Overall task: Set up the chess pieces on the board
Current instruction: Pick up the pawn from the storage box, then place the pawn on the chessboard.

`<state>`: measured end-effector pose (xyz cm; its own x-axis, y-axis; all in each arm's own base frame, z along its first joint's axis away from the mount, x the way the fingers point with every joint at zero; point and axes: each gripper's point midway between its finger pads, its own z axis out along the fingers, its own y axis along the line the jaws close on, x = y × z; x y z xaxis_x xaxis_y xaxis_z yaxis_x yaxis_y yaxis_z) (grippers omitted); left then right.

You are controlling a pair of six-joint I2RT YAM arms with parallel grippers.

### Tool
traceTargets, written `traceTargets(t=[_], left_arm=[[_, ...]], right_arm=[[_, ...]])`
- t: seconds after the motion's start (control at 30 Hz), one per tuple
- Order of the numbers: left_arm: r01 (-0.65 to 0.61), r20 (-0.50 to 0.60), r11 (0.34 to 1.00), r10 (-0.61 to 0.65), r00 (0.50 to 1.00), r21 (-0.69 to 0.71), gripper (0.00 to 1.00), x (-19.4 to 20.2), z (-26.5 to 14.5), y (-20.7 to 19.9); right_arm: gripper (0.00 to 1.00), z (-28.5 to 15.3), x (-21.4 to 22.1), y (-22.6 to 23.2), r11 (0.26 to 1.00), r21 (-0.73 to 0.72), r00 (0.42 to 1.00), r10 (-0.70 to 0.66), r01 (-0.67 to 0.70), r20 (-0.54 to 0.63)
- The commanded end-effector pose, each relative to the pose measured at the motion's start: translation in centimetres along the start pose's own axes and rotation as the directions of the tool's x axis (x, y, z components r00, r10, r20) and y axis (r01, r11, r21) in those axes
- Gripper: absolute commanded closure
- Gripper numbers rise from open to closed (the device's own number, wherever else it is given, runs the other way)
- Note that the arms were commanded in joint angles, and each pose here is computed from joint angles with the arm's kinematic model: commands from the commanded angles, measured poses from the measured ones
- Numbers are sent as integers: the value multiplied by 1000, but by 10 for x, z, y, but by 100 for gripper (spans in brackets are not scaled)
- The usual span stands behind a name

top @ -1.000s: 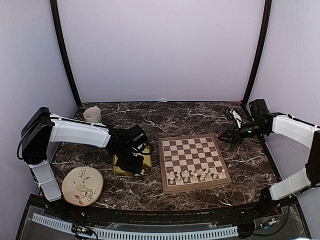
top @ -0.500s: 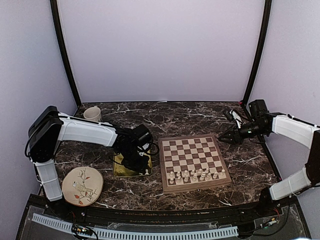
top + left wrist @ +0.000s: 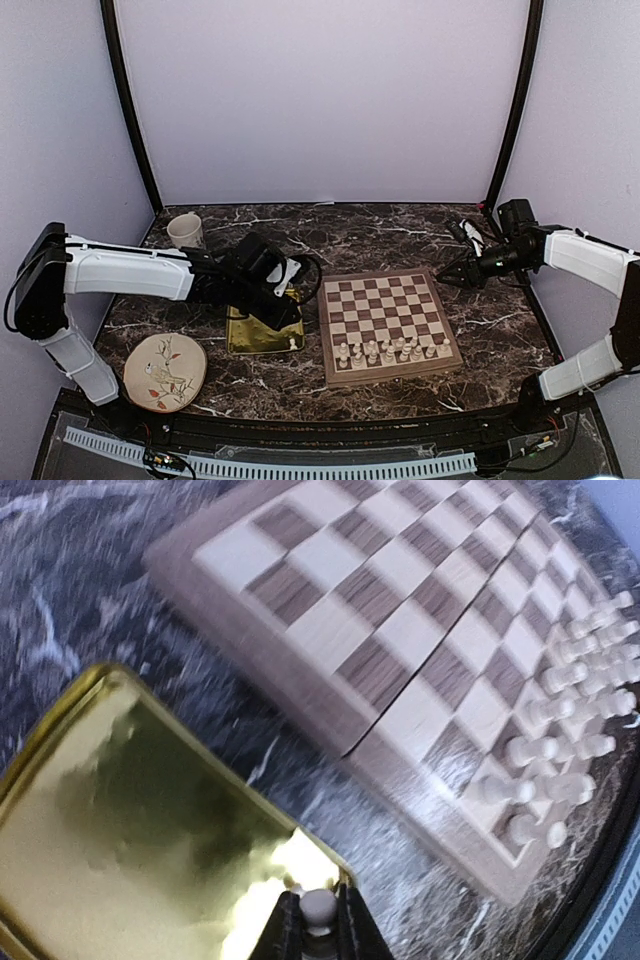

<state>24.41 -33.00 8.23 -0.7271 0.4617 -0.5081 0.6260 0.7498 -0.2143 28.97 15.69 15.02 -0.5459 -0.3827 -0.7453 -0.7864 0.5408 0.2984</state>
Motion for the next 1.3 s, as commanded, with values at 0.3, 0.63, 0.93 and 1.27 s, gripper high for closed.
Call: traceTargets(t=[0.3,0.63,0.93,1.27], left_arm=[[-414,562,890,247,790,192,90,-87,-6,-92],[-458,594,863,258,762,213,91,-61,33,-95],[-482,548,852,308,778,206,90,-43,54,-90],[-471,497,852,314,809,228,81,-34,64,-88]], right_arm=[[64,1,-5,-5,1000,5,1000,-12,12,18],[64,5,2,-10,1000,19,1000,-6,6,4],[64,7,4,-14,1000,29,1000,-3,3,-12],[64,7,5,-13,1000,23,1000,-2,2,-14]])
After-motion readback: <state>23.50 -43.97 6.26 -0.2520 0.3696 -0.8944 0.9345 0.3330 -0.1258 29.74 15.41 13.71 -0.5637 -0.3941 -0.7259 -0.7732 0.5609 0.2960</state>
